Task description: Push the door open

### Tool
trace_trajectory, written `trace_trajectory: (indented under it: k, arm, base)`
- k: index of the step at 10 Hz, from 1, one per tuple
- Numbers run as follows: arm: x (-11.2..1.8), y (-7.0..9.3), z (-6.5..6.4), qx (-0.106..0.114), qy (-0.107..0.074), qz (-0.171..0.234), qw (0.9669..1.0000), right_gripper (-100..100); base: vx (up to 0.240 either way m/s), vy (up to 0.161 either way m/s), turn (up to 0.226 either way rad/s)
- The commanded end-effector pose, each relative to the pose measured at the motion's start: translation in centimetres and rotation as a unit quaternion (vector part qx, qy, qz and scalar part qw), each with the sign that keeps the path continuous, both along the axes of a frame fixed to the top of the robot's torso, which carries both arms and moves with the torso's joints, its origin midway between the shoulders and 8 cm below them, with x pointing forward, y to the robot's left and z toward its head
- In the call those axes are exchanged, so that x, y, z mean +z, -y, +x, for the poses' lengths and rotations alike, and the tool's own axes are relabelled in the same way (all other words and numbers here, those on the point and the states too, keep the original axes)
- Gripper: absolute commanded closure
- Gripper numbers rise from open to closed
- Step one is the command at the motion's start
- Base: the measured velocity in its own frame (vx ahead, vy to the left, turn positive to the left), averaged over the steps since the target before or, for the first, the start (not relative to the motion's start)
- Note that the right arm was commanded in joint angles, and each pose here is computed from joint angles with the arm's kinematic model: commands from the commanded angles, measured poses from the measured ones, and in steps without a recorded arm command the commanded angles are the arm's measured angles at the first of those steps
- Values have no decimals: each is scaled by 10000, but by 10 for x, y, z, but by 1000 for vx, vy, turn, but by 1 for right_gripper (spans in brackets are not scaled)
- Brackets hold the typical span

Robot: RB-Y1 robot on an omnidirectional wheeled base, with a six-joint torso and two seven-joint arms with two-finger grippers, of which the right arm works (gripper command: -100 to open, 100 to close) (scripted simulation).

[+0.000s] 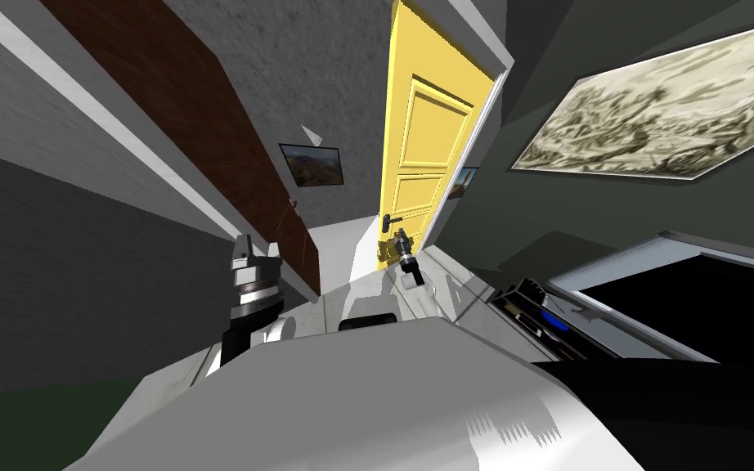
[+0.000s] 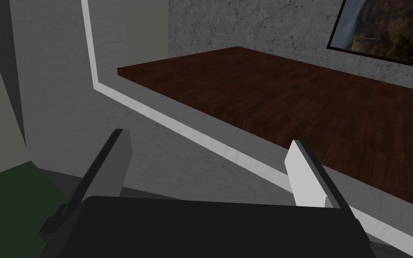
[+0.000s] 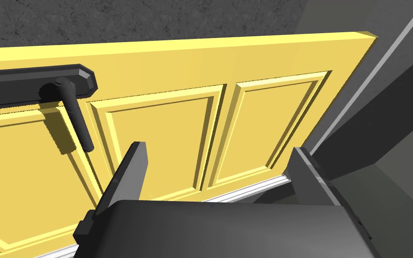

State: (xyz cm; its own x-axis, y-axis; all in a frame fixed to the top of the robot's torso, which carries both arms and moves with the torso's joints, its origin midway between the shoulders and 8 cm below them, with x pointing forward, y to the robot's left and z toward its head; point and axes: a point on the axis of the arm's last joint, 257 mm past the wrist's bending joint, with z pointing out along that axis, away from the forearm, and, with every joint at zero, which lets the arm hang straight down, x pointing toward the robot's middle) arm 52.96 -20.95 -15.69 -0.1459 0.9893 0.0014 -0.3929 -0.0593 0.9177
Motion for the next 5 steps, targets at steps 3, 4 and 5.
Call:
trace_trajectory:
  k: [3,4,5]
  arm:
    - [-19,-3,16,96,-244,-25,9997,-100]
    - [-23,-2,16,88,-287,-30,9995,-100]
    - [-31,-2,22,117,-395,-44,9991,-100]
  base:
    - [50,-80,70]
    - [33,-50,34]
    - [38,-67,69]
